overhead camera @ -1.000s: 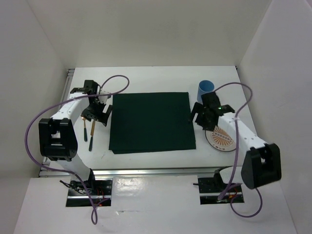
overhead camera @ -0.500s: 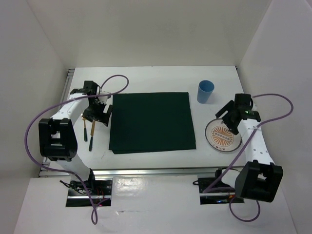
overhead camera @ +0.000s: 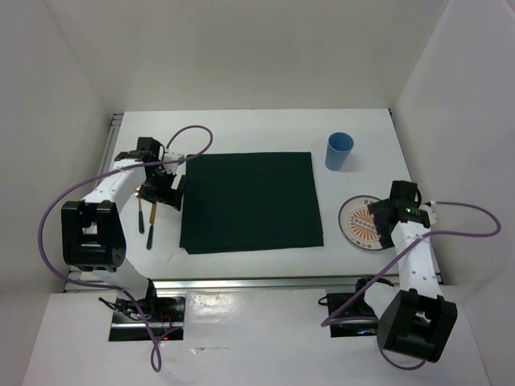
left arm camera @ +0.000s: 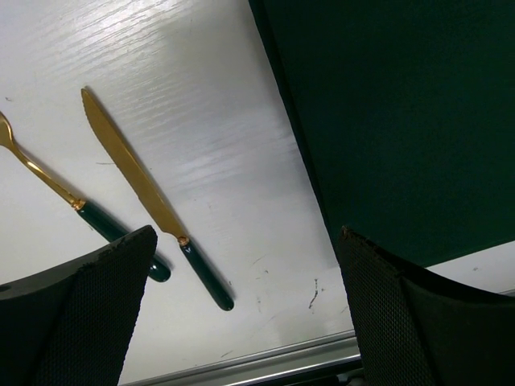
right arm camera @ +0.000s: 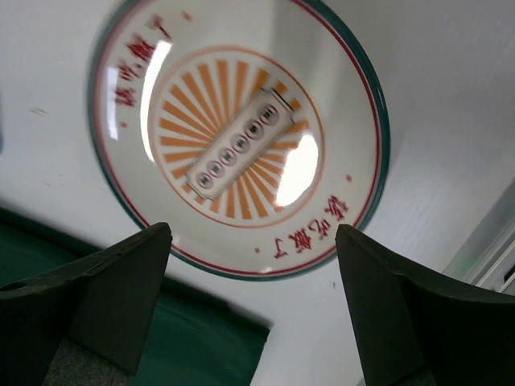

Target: Set the dinner table for one person

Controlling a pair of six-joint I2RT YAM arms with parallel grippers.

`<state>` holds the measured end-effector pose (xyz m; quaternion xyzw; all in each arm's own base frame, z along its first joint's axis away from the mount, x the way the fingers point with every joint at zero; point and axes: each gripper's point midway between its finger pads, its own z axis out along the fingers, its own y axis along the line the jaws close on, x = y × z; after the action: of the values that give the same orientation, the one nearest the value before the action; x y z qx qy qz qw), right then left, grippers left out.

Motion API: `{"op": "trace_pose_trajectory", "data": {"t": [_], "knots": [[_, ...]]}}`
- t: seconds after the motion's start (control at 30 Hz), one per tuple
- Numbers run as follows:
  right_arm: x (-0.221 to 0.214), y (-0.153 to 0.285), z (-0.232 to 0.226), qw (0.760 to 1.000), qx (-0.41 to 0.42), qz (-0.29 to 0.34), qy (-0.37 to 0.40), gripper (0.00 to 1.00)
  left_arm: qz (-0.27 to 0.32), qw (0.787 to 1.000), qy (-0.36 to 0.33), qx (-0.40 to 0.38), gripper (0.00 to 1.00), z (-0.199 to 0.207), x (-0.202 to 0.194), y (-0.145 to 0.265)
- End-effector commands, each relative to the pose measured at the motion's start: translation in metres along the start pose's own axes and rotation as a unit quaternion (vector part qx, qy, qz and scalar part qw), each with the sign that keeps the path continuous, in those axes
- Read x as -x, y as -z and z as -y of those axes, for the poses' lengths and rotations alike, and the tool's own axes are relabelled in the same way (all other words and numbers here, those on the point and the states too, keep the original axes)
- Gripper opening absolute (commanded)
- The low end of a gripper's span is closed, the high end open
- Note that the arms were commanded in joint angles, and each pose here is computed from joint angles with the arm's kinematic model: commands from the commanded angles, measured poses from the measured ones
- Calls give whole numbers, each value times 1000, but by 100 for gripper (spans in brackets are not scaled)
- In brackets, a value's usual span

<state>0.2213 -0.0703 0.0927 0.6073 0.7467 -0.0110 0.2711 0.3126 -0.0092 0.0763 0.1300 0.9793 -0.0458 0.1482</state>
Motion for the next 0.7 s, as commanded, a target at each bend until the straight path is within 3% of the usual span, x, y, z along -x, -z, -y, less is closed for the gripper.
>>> {"op": "trace_pose_trajectory", "data": {"t": [0.0,0.23,0.47,0.67], "knots": [[-33,-6,24,995,-33,-53,-72,91,28,999,-4,-20,99,7,8,5],[-69,-18,35,987,-31,-112,-112,91,31,999,-15,-19,99,5,13,4],[-55,-29,19,990,23,-69,-123,85,28,999,-10,-26,99,7,14,5],[-66,-42,19,987,23,-87,-136,82,23,999,-4,-25,99,4,12,8]]}}
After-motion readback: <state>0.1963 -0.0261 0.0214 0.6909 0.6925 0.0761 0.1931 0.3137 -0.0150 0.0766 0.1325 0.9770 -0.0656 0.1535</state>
